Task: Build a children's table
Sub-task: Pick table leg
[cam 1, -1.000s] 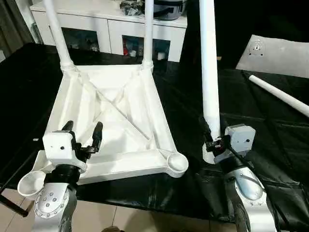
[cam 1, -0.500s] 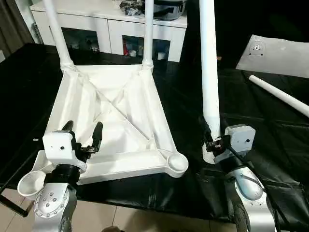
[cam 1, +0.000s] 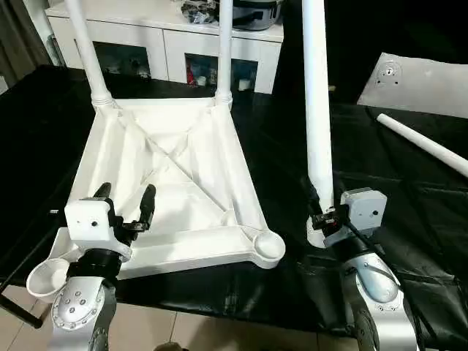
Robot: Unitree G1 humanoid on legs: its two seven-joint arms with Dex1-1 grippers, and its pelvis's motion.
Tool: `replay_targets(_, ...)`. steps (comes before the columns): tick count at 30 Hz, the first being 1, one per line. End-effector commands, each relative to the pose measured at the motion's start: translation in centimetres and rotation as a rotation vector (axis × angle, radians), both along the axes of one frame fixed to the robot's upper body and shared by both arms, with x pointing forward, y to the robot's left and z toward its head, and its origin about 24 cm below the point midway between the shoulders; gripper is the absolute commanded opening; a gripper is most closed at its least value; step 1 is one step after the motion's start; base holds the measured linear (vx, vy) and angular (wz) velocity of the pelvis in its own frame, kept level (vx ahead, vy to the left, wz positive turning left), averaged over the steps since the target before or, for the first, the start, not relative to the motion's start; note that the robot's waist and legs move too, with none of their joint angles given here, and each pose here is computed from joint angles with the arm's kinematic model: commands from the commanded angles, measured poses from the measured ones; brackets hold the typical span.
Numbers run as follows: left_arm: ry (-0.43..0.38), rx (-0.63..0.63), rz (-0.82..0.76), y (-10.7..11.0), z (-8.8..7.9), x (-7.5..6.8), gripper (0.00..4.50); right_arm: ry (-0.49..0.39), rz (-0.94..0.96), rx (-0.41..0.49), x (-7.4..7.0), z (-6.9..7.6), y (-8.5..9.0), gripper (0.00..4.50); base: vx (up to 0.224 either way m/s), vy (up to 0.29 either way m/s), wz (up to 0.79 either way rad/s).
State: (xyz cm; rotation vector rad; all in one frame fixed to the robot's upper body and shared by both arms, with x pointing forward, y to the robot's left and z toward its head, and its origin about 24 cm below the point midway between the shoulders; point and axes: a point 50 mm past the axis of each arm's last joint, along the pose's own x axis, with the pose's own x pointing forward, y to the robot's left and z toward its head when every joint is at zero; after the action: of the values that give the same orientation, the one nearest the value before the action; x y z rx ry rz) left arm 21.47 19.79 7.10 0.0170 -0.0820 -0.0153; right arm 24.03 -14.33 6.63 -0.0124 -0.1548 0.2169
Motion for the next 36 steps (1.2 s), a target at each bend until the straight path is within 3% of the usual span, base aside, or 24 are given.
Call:
replay_targets(1, -0.011, 0.0, -0.003, -0.1, 0.1, 0.1, 4.09, -0.001, 0.0, 0.004, 0.2, 0.1, -0.1, 1.85, 0.0, 0.0, 0.0)
replay_targets(16, -0.011, 0.0, -0.003, -0.1, 0.1, 0.1, 4.09, -0.001, 0.0, 0.004, 0.2, 0.1, -0.1, 1.85, 0.0, 0.0, 0.0)
replay_targets(17, 0.206, 0.063, 0.045, 0.1, 2.4, 1.8, 4.09, 0.272, -0.118, 0.003, -0.3, 0.0, -1.6, 1.85, 0.0, 0.0, 0.0)
replay_targets(28, 0.161, 0.107, 0.074, 0.4, 4.2, 2.2, 4.09, 0.24, -0.081, 0.072, 0.8, 0.8, -0.7, 1.85, 0.0, 0.0, 0.0)
replay_targets(29, 0.175, 0.092, 0.07, 0.4, 4.9, 2.4, 4.09, 0.231, -0.065, 0.073, 1.0, 1.8, -0.5, 1.85, 0.0, 0.0, 0.0)
replay_targets(32, 0.169, 0.083, 0.048, 0.1, 5.4, 2.4, 4.09, 0.208, -0.041, 0.09, 1.2, 2.6, -0.2, 1.85, 0.0, 0.0, 0.0)
replay_targets(33, 0.157, 0.081, 0.009, -0.3, 5.9, 2.5, 4.09, 0.157, -0.035, 0.094, 1.6, 3.7, 0.0, 1.85, 0.0, 0.0, 0.0)
replay_targets(34, 0.141, 0.075, -0.041, -0.9, 6.4, 2.7, 4.09, 0.115, -0.015, 0.163, 2.1, 4.9, 0.2, 1.85, -0.056, 0.02, 0.03)
replay_targets(35, 0.141, 0.075, -0.042, -0.9, 6.4, 2.7, 4.09, 0.115, -0.014, 0.165, 2.1, 4.9, 0.2, 1.85, 0.0, 0.0, 0.0)
replay_targets(36, 0.135, 0.068, -0.06, -1.1, 6.6, 2.8, 4.09, 0.113, 0.004, 0.227, 2.3, 5.2, 0.4, 1.85, 0.0, 0.0, 0.0)
